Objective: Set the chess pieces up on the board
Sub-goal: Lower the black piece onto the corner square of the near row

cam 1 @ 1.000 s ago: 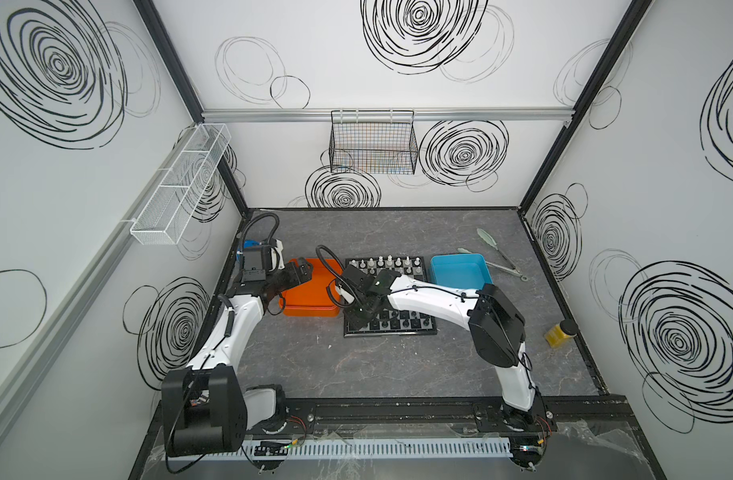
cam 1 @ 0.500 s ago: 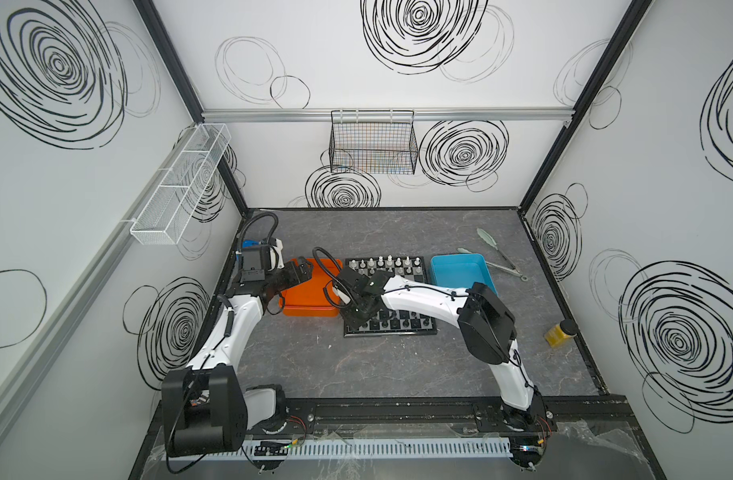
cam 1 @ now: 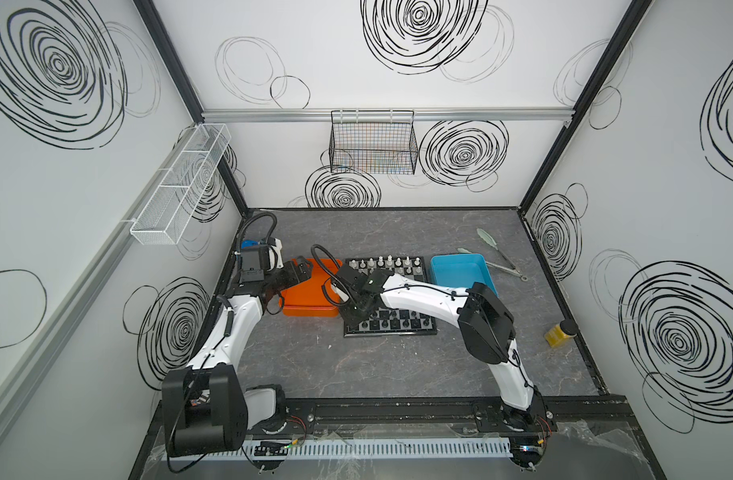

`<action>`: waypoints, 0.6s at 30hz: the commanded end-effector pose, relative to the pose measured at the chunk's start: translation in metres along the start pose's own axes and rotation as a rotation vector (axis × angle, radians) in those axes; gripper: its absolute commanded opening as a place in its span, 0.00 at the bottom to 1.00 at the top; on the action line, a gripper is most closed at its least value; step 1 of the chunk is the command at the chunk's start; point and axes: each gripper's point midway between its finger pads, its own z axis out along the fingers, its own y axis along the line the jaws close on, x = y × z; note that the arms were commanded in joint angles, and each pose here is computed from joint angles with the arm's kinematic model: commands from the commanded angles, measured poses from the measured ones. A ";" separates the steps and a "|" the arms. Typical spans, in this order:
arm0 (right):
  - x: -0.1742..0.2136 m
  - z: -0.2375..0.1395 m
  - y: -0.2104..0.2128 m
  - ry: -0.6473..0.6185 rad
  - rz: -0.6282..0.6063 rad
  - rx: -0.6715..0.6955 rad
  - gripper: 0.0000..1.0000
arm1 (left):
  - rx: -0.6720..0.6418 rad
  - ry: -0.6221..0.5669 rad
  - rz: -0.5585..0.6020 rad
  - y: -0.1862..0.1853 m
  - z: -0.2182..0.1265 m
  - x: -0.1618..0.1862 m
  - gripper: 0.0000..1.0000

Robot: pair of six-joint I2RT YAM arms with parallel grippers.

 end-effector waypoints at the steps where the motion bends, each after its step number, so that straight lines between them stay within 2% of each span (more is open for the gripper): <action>1: -0.003 -0.013 0.002 -0.008 0.000 0.016 0.30 | 0.013 -0.027 -0.004 0.002 0.000 -0.006 0.97; 8: 0.012 -0.009 -0.003 0.027 -0.011 0.029 0.39 | 0.013 -0.028 -0.007 0.003 0.001 -0.006 0.97; 18: 0.024 0.003 -0.001 0.062 -0.025 0.032 0.40 | 0.014 -0.026 -0.011 0.003 0.001 -0.006 0.97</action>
